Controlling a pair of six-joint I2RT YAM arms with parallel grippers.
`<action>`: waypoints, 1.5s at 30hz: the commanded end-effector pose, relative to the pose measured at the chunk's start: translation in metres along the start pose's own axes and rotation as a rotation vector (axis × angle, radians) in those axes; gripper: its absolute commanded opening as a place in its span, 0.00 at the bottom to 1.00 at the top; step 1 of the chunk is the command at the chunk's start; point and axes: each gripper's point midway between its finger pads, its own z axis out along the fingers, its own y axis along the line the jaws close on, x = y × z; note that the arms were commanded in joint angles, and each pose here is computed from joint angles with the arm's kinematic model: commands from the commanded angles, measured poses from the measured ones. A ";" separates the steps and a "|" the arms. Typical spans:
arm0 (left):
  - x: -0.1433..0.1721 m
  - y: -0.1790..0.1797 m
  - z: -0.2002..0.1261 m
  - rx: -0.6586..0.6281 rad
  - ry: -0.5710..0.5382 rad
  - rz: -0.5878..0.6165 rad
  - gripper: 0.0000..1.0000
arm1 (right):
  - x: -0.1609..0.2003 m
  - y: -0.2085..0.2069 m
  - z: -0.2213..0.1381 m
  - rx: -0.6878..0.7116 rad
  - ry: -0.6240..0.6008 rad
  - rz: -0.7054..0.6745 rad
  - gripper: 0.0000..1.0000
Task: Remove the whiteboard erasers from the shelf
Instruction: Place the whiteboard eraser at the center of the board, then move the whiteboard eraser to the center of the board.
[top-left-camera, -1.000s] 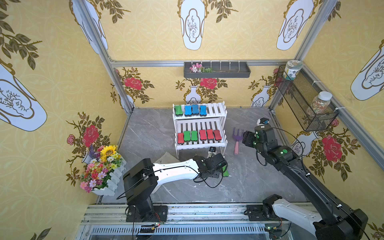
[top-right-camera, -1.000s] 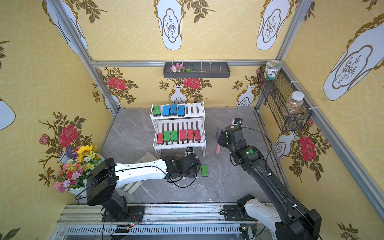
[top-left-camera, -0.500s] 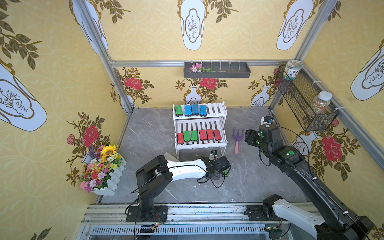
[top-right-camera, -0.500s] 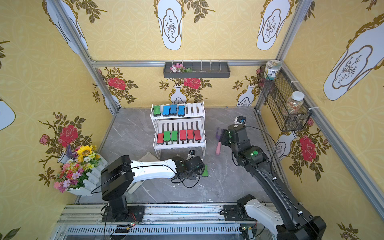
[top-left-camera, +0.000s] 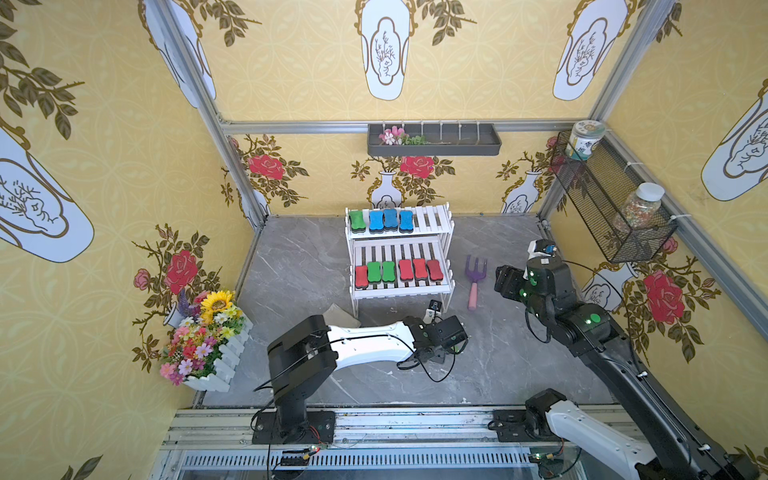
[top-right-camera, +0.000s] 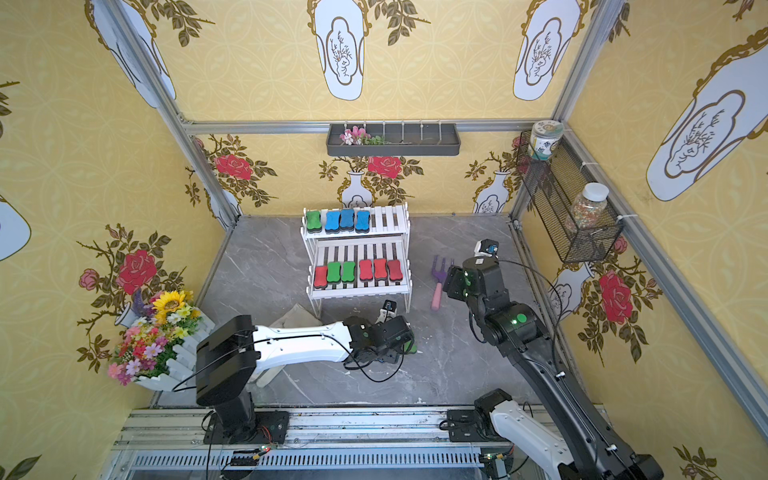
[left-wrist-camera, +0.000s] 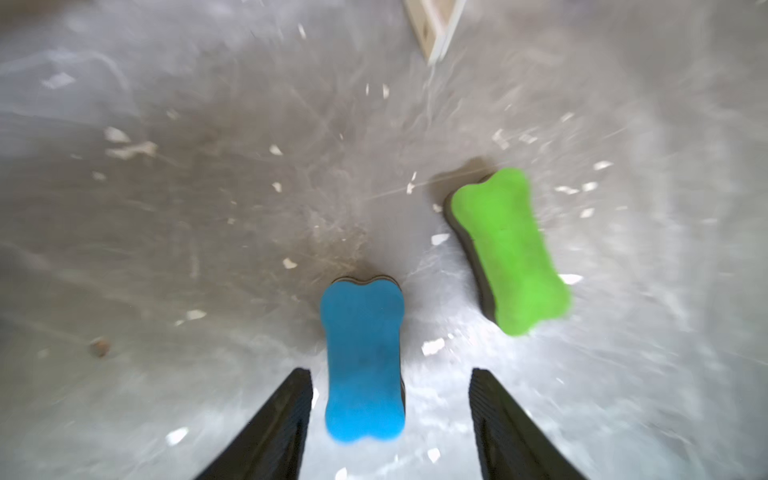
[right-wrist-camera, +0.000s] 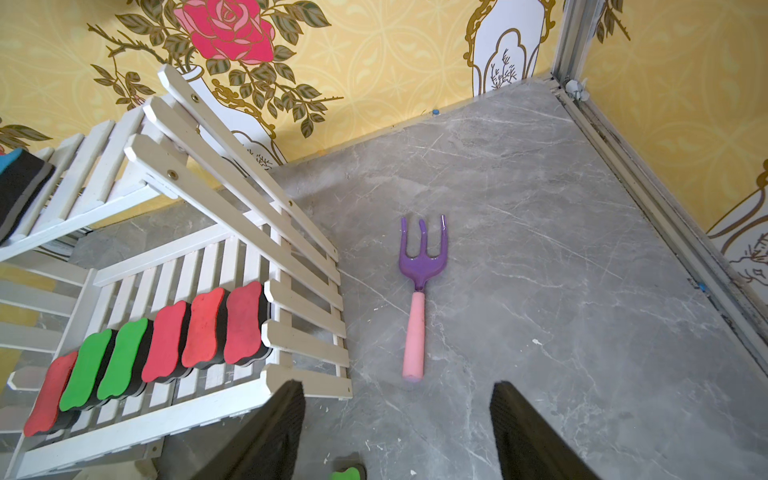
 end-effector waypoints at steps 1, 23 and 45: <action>-0.013 0.023 -0.028 -0.039 -0.092 -0.085 0.70 | 0.030 0.002 -0.003 -0.048 0.116 0.009 0.74; -0.122 0.110 -0.234 0.060 -0.585 -0.234 0.99 | 0.265 0.131 0.024 -0.298 0.821 -0.466 0.73; -0.124 0.144 -0.232 0.034 -0.614 -0.256 0.99 | 0.323 0.180 0.040 -0.464 1.029 -0.673 0.70</action>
